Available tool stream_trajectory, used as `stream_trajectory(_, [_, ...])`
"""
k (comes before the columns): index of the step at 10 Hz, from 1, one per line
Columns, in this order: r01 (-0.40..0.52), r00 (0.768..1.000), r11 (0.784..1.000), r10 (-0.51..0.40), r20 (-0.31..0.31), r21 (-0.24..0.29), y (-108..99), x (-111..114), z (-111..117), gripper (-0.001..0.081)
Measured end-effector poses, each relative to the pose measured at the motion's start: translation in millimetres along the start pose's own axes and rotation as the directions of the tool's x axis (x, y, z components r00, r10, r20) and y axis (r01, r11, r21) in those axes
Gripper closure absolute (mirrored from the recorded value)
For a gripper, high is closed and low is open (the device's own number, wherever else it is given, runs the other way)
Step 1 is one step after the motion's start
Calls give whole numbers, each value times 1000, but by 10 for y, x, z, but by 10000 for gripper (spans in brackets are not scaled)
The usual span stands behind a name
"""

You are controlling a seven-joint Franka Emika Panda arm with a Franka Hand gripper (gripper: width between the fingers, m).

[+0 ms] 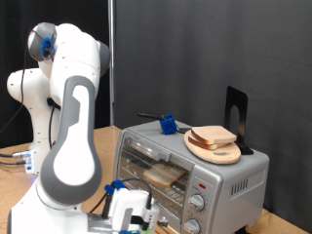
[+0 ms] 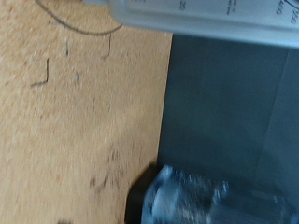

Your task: Make a piece of toast with the oven

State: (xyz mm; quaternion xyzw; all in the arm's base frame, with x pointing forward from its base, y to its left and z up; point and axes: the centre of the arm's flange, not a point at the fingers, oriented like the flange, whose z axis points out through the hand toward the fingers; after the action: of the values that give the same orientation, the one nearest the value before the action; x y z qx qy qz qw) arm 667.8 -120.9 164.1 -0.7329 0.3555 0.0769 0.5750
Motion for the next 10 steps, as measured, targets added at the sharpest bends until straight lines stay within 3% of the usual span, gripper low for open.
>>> stream_trajectory(3, [1, 997, 997, 6, 80, -83, -37, 51, 230, 3])
stream_trajectory(6, [25, 990, 996, -13, 140, -82, -98, 14, 439, 3])
stream_trajectory(10, [54, 984, 995, -38, 175, -85, -125, -68, 654, 3])
